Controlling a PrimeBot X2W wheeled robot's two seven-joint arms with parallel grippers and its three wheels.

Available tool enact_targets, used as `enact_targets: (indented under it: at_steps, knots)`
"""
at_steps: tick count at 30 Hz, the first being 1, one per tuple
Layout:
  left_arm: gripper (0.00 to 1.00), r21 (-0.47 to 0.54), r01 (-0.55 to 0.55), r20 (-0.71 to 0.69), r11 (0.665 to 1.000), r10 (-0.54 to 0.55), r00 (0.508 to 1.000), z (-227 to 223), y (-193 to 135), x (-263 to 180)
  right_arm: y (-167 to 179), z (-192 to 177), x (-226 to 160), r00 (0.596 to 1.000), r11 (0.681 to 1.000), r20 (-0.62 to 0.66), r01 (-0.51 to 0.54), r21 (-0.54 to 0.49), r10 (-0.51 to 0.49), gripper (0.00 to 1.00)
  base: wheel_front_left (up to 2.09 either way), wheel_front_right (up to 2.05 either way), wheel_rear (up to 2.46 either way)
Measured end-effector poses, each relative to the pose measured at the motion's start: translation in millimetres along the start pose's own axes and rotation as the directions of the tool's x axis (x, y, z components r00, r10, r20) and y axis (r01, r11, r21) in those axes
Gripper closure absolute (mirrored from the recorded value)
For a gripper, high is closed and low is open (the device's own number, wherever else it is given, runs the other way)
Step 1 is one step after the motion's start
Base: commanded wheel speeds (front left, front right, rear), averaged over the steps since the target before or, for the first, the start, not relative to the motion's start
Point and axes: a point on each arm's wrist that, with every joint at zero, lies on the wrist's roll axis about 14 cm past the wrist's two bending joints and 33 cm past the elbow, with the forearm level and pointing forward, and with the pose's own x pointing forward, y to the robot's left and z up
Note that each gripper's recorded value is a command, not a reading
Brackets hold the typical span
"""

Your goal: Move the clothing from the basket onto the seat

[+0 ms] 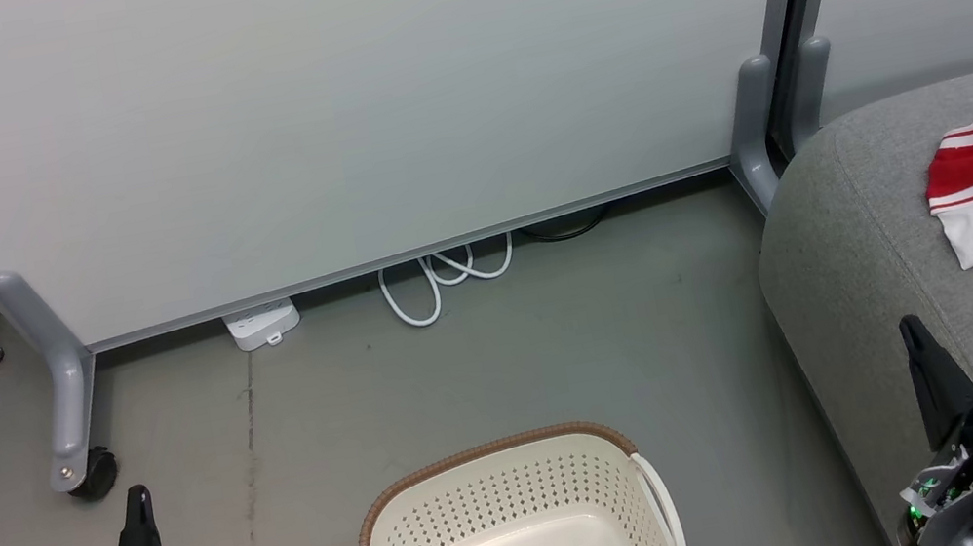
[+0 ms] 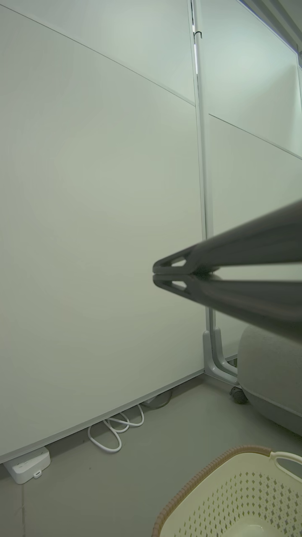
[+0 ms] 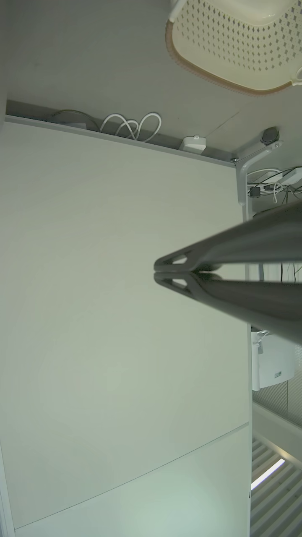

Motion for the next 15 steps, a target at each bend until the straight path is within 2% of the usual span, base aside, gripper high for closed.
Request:
enact_targets:
  at_steps: [15]
  knots:
    - [1.0,0.0,0.0,0.0,1.0,0.0,1.0,0.0,0.0,0.0,0.1,0.0,0.0,1.0,1.0,0.0,0.0,0.0,0.0,1.0,0.0,0.0,0.0]
